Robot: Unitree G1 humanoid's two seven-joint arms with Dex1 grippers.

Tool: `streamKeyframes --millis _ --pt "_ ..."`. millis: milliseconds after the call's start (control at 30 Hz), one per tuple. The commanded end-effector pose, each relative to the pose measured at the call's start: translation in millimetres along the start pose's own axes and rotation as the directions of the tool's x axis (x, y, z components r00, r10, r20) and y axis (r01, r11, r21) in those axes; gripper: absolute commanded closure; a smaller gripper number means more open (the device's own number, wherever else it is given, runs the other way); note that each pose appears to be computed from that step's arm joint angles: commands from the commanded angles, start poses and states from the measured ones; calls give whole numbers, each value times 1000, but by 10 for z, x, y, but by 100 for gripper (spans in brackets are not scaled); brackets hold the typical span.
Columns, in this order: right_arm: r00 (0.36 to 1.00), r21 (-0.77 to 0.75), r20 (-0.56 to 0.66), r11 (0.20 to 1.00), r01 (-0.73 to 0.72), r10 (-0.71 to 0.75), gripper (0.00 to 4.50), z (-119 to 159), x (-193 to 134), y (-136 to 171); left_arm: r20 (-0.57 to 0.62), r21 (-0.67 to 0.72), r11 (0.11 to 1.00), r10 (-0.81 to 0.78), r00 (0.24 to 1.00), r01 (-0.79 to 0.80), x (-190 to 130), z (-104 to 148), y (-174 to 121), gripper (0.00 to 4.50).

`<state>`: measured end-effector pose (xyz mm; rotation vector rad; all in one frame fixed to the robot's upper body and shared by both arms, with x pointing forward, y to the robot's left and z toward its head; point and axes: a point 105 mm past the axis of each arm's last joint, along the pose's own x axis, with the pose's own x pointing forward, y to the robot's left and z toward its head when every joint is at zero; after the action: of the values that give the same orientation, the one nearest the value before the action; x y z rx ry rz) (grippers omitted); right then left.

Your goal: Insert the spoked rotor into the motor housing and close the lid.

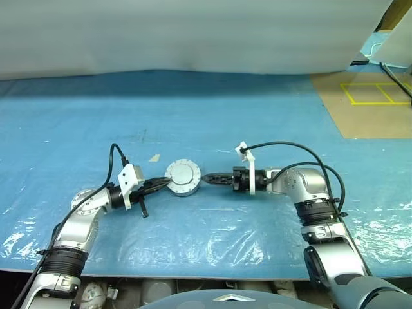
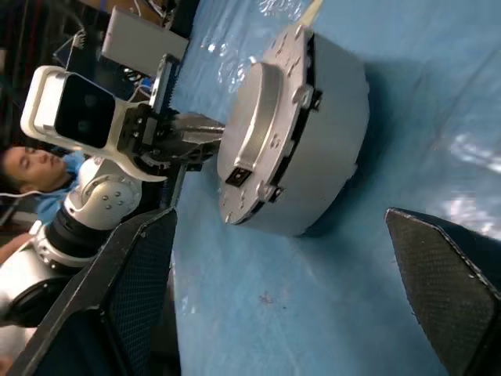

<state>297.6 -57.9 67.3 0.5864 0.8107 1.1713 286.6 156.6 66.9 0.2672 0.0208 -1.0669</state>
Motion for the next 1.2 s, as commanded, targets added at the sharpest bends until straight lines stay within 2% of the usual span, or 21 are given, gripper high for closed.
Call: streamKeyframes --millis 33,100,167,300,567,667,867,1033,1200 --pt "999 47 -27 998 -32 33 5 -91 155 80 -16 2 1000 1 1000 -1 -15 -39 -6 450" --pt "1000 75 -9 997 -25 26 5 -63 221 65 -17 2 1000 4 1000 -4 -15 -45 -6 450" --pt "998 88 58 996 6 -11 5 78 262 4 -18 -1 1000 3 1000 -3 -16 -55 -16 450" --pt "987 39 140 997 72 -77 5 293 234 -72 -23 -1 1000 0 1000 0 -26 -69 -33 450" --pt "983 27 161 996 87 -90 5 248 55 -101 -22 -1 1000 -3 1000 3 -25 -69 -46 450" --pt "986 11 153 997 70 -71 62 216 96 -43 -23 0 1000 -5 1000 5 -9 -69 -31 450" --pt "988 3 152 999 41 -41 270 235 132 20 -27 1 1000 -14 1000 14 -6 -71 -15 450" --pt "992 26 121 999 35 -38 270 130 245 -1 -26 2 1000 -12 1000 12 -8 -73 -5 450" --pt "988 64 153 998 -18 8 270 178 298 77 -30 1 1000 -9 1000 9 -26 -82 -7 450"
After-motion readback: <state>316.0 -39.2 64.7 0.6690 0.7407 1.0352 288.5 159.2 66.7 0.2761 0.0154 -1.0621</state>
